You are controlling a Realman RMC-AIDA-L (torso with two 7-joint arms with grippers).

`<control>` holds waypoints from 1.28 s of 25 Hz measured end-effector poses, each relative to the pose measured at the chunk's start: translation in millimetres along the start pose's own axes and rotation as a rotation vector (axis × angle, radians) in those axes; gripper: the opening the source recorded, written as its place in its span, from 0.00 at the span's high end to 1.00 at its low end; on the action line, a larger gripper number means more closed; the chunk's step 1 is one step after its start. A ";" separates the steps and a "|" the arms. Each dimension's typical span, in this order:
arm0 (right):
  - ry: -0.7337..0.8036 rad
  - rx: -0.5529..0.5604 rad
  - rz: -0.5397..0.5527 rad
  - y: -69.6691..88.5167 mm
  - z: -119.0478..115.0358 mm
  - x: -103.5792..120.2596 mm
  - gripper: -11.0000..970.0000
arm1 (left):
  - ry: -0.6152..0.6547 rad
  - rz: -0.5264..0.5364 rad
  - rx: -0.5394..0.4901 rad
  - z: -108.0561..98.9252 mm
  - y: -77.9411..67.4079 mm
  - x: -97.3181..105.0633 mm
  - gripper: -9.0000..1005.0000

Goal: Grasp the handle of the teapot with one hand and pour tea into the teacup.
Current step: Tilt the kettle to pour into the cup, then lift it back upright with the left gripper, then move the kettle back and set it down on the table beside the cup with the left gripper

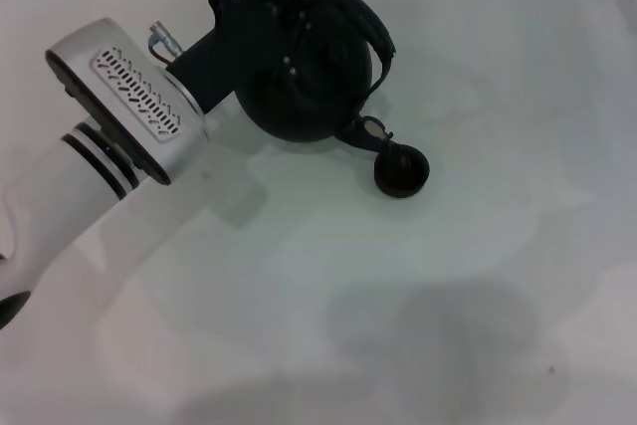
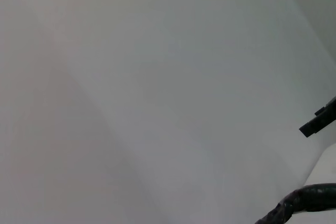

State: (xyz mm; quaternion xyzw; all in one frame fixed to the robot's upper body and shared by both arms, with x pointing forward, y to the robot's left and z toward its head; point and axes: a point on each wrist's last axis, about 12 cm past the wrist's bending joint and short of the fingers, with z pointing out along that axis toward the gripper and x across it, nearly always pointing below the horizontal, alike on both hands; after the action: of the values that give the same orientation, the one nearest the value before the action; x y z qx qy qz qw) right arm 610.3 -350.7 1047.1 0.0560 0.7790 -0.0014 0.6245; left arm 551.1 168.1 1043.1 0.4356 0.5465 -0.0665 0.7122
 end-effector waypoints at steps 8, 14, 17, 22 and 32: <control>0.000 0.004 -0.001 -1.8 -0.6 0.1 0.14 | 0.002 -0.007 -0.004 -2.8 -1.3 0.9 0.88; 0.000 0.004 -0.002 -2.1 -0.7 0.1 0.14 | 0.001 -0.044 -0.015 -3.3 -4.9 -0.6 0.88; 0.001 0.004 -0.001 -1.9 -0.9 0.6 0.14 | 0.005 -0.081 -0.025 -4.4 -5.0 0.1 0.88; 0.003 0.004 -0.002 -2.4 -1.5 1.3 0.14 | 0.004 -0.169 -0.028 -4.5 -4.4 0.2 0.88; 0.007 0.001 -0.005 -1.8 -2.2 2.8 0.14 | 0.022 -0.292 -0.159 -14.5 -3.6 2.5 0.88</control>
State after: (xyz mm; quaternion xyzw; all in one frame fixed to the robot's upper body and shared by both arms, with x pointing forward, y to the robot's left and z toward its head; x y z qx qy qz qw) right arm 607.4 -352.1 1044.8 0.0543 0.7812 -0.0030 0.6219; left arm 539.5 177.0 1038.7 0.2943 0.6153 -0.1210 0.7213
